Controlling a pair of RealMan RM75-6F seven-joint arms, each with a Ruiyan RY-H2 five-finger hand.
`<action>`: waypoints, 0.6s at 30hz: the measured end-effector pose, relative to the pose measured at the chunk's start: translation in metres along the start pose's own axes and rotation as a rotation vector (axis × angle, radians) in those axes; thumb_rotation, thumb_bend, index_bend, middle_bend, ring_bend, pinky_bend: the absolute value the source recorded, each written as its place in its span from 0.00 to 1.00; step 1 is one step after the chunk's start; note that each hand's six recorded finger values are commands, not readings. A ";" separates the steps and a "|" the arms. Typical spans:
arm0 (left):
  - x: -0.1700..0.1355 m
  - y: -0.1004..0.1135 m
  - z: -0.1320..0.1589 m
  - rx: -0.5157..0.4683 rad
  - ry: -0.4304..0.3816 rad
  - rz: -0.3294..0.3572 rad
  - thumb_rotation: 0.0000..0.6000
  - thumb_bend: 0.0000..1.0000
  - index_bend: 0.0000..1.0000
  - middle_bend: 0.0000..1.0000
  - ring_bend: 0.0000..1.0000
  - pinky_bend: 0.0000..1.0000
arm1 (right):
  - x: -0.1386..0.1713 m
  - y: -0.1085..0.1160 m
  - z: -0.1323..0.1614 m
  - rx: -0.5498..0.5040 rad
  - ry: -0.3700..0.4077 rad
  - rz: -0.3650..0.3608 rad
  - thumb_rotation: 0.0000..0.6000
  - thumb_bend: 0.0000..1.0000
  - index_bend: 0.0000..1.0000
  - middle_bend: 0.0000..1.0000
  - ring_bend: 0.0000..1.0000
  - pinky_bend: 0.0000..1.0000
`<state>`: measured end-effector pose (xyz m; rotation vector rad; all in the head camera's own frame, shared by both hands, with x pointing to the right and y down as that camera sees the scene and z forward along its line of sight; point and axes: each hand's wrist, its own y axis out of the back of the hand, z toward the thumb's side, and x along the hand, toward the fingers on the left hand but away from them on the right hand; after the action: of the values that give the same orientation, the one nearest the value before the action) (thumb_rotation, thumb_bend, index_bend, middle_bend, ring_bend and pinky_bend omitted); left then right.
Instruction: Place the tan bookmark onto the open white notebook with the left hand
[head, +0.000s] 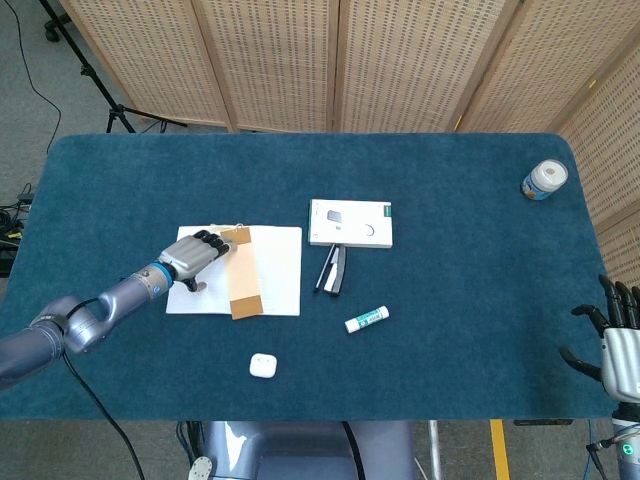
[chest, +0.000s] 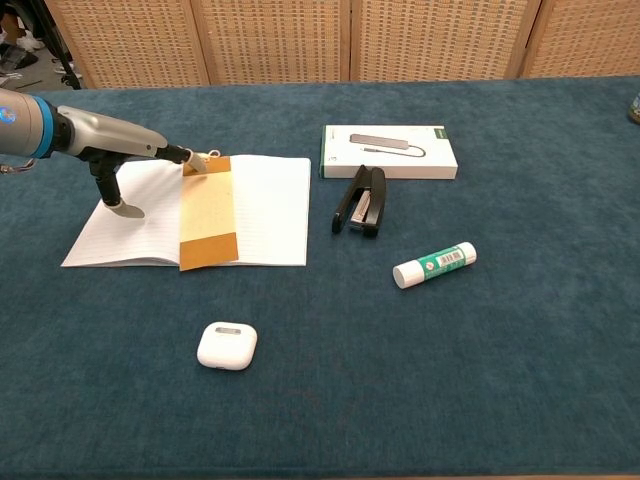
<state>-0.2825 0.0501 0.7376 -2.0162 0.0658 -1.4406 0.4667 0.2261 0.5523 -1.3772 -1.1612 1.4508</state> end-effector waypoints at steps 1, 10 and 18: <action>0.001 0.001 0.000 0.000 0.000 0.004 1.00 0.34 0.02 0.06 0.00 0.06 | 0.000 0.000 0.000 0.000 0.000 0.000 1.00 0.13 0.38 0.06 0.00 0.00; 0.011 0.008 0.007 0.032 -0.004 0.033 1.00 0.35 0.02 0.06 0.00 0.06 | 0.000 0.002 -0.002 -0.004 -0.006 -0.006 1.00 0.13 0.38 0.06 0.00 0.00; 0.006 0.014 0.013 0.003 -0.023 0.041 1.00 0.35 0.03 0.06 0.00 0.06 | -0.001 0.001 -0.003 -0.003 -0.008 -0.007 1.00 0.13 0.38 0.06 0.00 0.00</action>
<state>-0.2644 0.0431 0.7334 -2.0175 0.0950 -1.3904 0.4695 0.2253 0.5520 -1.3691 -1.1728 1.4519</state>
